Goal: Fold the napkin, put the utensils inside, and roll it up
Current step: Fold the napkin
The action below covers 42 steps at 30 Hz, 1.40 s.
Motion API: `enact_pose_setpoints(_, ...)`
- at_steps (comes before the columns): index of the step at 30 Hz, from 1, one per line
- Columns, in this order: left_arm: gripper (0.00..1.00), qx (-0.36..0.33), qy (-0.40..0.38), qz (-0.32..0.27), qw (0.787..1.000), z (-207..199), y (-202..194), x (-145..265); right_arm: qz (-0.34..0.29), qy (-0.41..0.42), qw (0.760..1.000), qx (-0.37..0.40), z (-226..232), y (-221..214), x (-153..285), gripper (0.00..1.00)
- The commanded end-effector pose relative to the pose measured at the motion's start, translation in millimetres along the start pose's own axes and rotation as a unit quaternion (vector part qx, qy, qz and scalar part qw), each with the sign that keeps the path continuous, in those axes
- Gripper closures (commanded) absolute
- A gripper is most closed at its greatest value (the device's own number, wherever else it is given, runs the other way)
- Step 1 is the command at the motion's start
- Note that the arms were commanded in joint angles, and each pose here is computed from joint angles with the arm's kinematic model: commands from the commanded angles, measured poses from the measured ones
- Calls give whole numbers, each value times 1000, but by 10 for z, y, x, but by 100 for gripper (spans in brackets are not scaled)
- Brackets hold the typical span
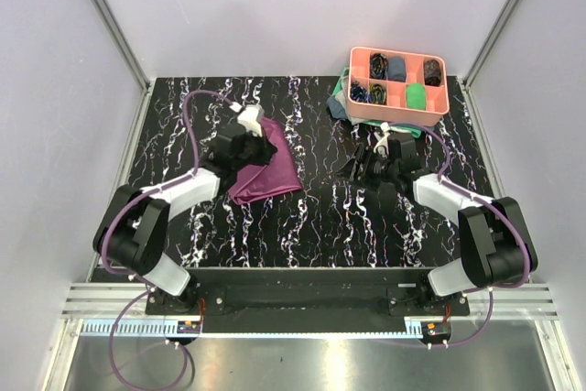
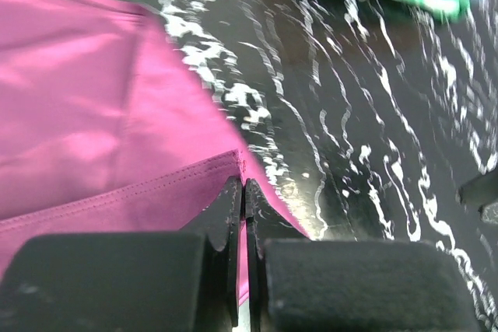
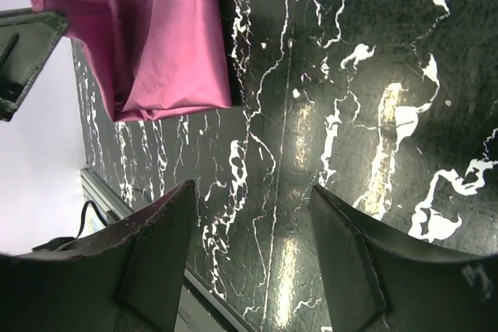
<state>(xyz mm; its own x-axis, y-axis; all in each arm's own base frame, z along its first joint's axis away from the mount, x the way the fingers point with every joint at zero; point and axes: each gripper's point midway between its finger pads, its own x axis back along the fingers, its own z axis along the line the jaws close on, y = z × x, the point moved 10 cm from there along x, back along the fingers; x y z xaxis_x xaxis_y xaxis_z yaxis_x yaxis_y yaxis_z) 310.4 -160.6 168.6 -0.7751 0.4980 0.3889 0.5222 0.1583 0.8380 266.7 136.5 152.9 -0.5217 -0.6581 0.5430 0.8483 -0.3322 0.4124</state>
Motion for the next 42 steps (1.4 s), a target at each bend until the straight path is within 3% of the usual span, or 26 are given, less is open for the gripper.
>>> enact_pose_setpoints(1,100,-81,-48,17,995,-273,28,-192,-12,9,1000,13,26,15,56,31)
enact_pose_setpoints(9,100,-161,-52,85,982,-523,-304,-394,-13,10,1000,10,32,1,73,32)
enact_pose_setpoints(19,100,-190,16,91,977,-479,-457,-464,-10,9,1000,5,8,-38,86,31)
enact_pose_setpoints(29,100,-206,-1,113,972,-538,-585,-454,-5,6,1000,1,-11,-36,48,32)
enact_pose_setpoints(30,98,-205,1,117,972,-533,-596,-447,-4,7,1000,1,-8,-31,44,31)
enact_pose_setpoints(31,86,-203,-1,120,972,-538,-597,-445,-3,8,1000,2,-2,-17,36,31)
enact_pose_setpoints(33,78,-197,-9,129,972,-550,-614,-411,-1,7,1000,1,-8,-7,16,31)
enact_pose_setpoints(34,64,-194,-12,126,973,-563,-604,-375,-1,9,1000,3,3,13,7,31)
enact_pose_setpoints(36,50,-186,-14,122,975,-590,-595,-324,3,10,1000,4,-3,25,-17,31)
enact_pose_setpoints(37,37,-182,-13,117,976,-591,-578,-264,4,9,1000,4,-9,43,-43,31)
enact_pose_setpoints(42,15,-145,-5,75,987,-646,-411,32,10,18,1000,14,27,155,-139,31)
